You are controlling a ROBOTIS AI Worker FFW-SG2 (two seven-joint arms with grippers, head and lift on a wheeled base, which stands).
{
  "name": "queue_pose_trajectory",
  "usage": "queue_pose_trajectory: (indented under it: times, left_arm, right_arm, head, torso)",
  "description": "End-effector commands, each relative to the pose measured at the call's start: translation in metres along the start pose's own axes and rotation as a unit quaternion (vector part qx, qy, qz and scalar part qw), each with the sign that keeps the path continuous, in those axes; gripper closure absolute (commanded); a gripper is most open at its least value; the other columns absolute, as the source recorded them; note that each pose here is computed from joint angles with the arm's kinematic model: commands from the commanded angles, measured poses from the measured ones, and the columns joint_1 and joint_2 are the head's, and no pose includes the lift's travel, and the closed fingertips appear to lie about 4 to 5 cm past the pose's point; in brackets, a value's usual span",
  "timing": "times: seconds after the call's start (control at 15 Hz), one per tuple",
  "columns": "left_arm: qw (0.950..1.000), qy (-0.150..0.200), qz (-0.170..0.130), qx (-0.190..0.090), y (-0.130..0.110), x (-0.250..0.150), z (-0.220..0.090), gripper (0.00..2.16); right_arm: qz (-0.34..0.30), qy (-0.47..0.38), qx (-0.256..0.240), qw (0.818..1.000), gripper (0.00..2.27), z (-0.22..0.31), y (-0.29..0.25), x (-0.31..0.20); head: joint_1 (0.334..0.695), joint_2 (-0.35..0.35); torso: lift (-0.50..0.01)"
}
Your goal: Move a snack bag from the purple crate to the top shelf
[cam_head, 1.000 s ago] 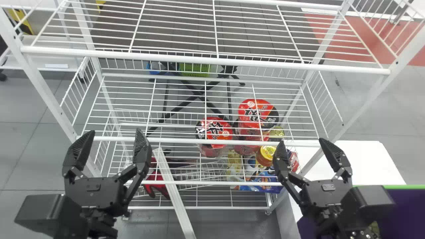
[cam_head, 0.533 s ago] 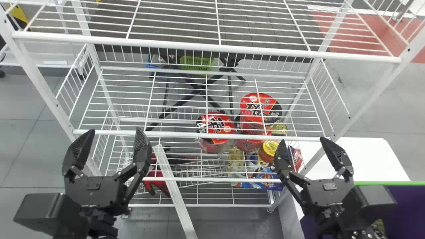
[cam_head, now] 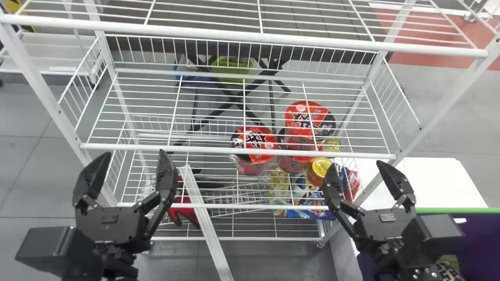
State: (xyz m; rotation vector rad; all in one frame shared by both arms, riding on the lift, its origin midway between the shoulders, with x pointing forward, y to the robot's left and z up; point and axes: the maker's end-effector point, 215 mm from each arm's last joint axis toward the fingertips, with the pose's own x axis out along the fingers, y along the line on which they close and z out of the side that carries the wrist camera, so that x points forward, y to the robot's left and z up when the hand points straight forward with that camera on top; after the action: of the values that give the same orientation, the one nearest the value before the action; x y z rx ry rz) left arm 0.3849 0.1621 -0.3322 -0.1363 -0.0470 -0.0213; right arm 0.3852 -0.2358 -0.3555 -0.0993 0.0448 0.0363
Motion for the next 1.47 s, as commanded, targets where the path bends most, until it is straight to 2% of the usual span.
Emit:
queue_pose_trajectory:
  times: [0.0,1.4]
  left_arm:
    - [1.0,0.0,0.0,0.0,0.0,0.0,0.0,0.14]
    - [1.0,0.005,0.005,0.002,0.005,-0.001,-0.006,0.14]
  right_arm:
    - [0.001,0.003,-0.001,1.0,0.17,-0.002,0.001,0.0]
    - [-0.01,-0.015,0.006,1.0,0.17,0.007,-0.005,-0.003]
  head:
    - [0.695,-0.11]
    - [0.695,-0.108]
  torso:
    - [-0.362]
    - [-0.446]
